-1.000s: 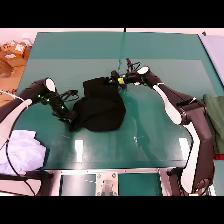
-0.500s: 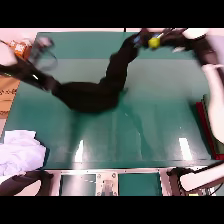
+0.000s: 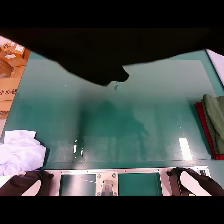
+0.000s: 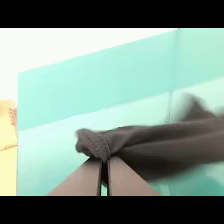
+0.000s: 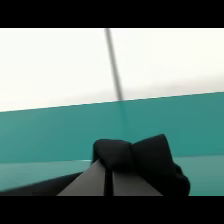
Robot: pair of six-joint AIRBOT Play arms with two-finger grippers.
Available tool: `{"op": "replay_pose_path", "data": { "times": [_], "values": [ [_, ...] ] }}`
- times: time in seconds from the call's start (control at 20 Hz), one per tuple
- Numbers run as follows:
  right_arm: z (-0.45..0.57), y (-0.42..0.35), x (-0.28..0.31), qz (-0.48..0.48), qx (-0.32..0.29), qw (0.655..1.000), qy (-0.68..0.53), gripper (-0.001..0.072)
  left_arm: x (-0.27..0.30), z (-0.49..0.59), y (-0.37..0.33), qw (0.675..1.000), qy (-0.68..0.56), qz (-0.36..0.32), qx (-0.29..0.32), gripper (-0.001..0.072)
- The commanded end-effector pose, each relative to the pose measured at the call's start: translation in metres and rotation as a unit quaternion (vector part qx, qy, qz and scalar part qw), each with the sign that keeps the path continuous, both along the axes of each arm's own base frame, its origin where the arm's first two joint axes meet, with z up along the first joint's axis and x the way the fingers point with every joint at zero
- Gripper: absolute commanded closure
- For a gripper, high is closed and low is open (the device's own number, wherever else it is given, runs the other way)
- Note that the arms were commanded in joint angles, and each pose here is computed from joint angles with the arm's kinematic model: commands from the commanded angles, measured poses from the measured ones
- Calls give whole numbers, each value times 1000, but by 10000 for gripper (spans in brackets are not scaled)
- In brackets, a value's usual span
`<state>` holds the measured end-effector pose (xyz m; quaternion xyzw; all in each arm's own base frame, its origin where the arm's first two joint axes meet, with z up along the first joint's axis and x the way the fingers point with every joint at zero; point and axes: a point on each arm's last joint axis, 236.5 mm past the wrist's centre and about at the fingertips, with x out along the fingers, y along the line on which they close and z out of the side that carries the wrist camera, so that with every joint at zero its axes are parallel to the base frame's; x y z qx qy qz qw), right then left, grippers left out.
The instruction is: Fold the shirts.
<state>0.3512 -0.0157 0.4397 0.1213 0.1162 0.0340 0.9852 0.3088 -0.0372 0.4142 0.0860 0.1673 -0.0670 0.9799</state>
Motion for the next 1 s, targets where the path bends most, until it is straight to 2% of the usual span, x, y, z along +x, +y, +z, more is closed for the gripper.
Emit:
{"op": "replay_pose_path", "data": {
  "times": [0.0, 0.1, 0.25, 0.45, 0.65, 0.85, 0.9, 0.95],
  "values": [
    [-16, -42, -37, -84, -18, 995, 43, 699, 1, -4, 10, 999, 18, 27, -11, 679],
    [-50, -46, -21, -78, 0, 993, 83, 699, 22, -35, -1, 997, 74, 15, -13, 679],
    [-138, -34, 5, -32, 61, 981, 181, 699, 65, -90, -26, 987, 160, -17, -19, 679],
    [-314, -28, 9, -17, 137, 930, 341, 698, 137, -204, -60, 955, 292, -52, -29, 678],
    [-455, -36, 32, -40, 190, 906, 377, 697, 188, -341, -103, 903, 412, -81, -86, 678],
    [-520, -52, 77, -34, 204, 888, 410, 698, 224, -395, -111, 901, 413, -56, -123, 677],
    [-525, -57, 91, -31, 205, 887, 412, 697, 228, -395, -107, 903, 409, -38, -128, 514],
    [-524, -60, 102, -25, 204, 888, 411, 694, 228, -392, -100, 903, 411, -21, -123, 146]
  ]
}}
